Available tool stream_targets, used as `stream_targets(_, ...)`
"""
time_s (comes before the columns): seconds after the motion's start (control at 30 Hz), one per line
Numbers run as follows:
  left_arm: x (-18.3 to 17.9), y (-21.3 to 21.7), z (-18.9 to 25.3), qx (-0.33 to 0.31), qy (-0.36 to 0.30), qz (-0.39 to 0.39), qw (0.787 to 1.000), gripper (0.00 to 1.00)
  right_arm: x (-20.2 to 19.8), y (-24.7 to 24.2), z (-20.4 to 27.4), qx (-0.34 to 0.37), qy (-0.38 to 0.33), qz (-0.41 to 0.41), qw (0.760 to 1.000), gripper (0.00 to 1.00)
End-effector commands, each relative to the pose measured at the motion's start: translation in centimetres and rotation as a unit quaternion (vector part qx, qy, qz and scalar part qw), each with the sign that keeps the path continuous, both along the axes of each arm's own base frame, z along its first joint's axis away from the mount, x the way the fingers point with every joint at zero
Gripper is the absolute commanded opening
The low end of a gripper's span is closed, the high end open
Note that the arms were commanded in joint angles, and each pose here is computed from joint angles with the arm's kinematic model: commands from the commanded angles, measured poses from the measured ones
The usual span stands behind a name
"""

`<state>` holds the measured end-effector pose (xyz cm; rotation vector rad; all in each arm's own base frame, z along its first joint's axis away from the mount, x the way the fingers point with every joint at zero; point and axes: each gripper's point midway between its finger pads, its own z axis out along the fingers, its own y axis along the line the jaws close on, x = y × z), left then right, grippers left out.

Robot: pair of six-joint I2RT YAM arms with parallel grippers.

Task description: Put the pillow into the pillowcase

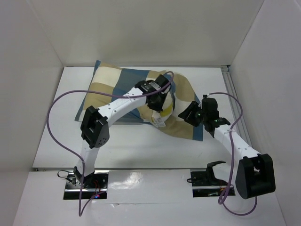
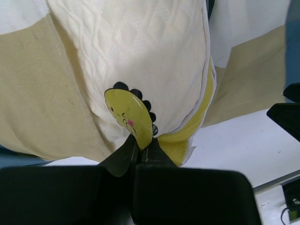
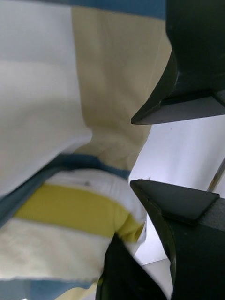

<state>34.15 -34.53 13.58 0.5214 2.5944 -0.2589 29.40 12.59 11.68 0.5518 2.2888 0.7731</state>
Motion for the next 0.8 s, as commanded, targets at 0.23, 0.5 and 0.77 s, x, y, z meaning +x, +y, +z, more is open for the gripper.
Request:
stream_targets(0.23, 3.0, 2.2, 7.6, -0.125, -0.011, 0.004, 0.992, 0.00, 7.1, 3.2, 4.0, 0.028, -0.087, 0.014, 0.996, 0.55)
stream_targets(0.5, 3.4, 2.0, 7.7, -0.135, -0.010, 0.002, 0.991, 0.00, 10.4, 6.1, 3.6, 0.017, -0.098, 0.030, 0.995, 0.54)
stream_targets(0.77, 3.2, 1.8, 6.7, -0.135, 0.003, -0.002, 0.991, 0.00, 13.3, 6.6, 1.7, -0.008, -0.087, 0.008, 0.996, 0.53)
